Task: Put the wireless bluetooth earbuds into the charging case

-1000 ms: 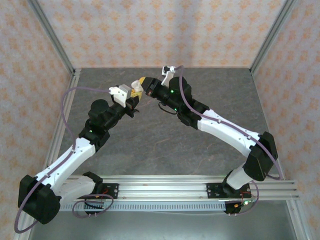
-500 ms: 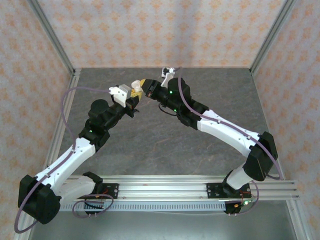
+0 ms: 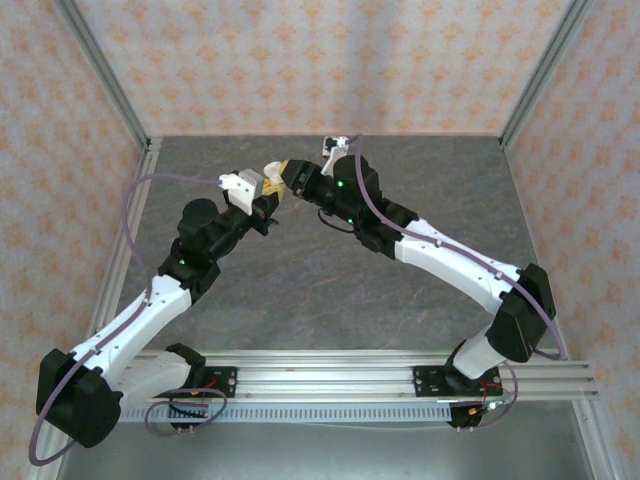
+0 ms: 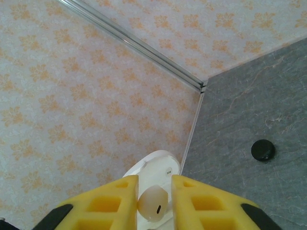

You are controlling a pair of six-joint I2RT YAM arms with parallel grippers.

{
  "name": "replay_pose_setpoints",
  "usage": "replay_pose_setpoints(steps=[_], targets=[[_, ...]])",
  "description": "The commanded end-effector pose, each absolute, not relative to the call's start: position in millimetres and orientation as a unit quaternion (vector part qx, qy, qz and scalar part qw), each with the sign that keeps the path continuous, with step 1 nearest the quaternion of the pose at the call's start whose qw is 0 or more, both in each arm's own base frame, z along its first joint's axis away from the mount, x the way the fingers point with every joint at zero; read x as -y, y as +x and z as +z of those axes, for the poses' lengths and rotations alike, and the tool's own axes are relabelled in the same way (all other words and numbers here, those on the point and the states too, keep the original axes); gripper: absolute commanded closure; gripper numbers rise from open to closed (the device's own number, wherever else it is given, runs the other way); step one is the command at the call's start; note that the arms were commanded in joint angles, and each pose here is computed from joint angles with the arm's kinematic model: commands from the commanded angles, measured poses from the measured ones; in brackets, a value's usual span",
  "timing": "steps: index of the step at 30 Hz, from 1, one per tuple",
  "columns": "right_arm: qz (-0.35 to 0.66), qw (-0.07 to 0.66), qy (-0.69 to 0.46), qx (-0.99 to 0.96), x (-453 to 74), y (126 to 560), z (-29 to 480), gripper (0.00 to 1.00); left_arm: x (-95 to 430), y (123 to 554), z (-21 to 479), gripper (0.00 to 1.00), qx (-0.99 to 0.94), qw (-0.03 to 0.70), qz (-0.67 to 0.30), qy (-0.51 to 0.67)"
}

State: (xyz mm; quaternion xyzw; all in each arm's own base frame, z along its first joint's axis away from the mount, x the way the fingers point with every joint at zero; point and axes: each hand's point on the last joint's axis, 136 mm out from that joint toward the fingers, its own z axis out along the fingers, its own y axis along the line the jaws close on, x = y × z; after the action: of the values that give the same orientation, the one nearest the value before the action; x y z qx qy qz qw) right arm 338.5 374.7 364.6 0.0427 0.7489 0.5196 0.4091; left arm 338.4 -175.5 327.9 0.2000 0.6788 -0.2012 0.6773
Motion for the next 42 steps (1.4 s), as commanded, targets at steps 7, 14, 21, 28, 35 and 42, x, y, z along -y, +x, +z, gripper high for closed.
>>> replay_pose_setpoints(steps=[7,14,21,28,35,42], targets=[[0.521,0.401,0.026,-0.753,-379,330,374,0.7,173,335,364,1.0,-0.643,0.713,-0.204,0.19],[0.514,0.405,0.028,-0.756,-371,326,383,0.69,173,335,362,1.0,-0.647,0.71,-0.201,0.192],[0.446,0.375,0.008,-0.813,-365,320,380,0.63,171,335,350,1.0,-0.663,0.697,-0.186,0.2],[0.388,0.341,-0.017,-0.856,-371,314,364,0.62,170,335,344,1.0,-0.671,0.69,-0.179,0.204],[0.348,0.312,-0.034,-0.884,-377,312,354,0.61,172,334,342,1.0,-0.673,0.686,-0.177,0.213],[0.334,0.316,-0.032,-0.888,-375,317,352,0.61,172,331,339,1.0,-0.674,0.683,-0.176,0.22]])
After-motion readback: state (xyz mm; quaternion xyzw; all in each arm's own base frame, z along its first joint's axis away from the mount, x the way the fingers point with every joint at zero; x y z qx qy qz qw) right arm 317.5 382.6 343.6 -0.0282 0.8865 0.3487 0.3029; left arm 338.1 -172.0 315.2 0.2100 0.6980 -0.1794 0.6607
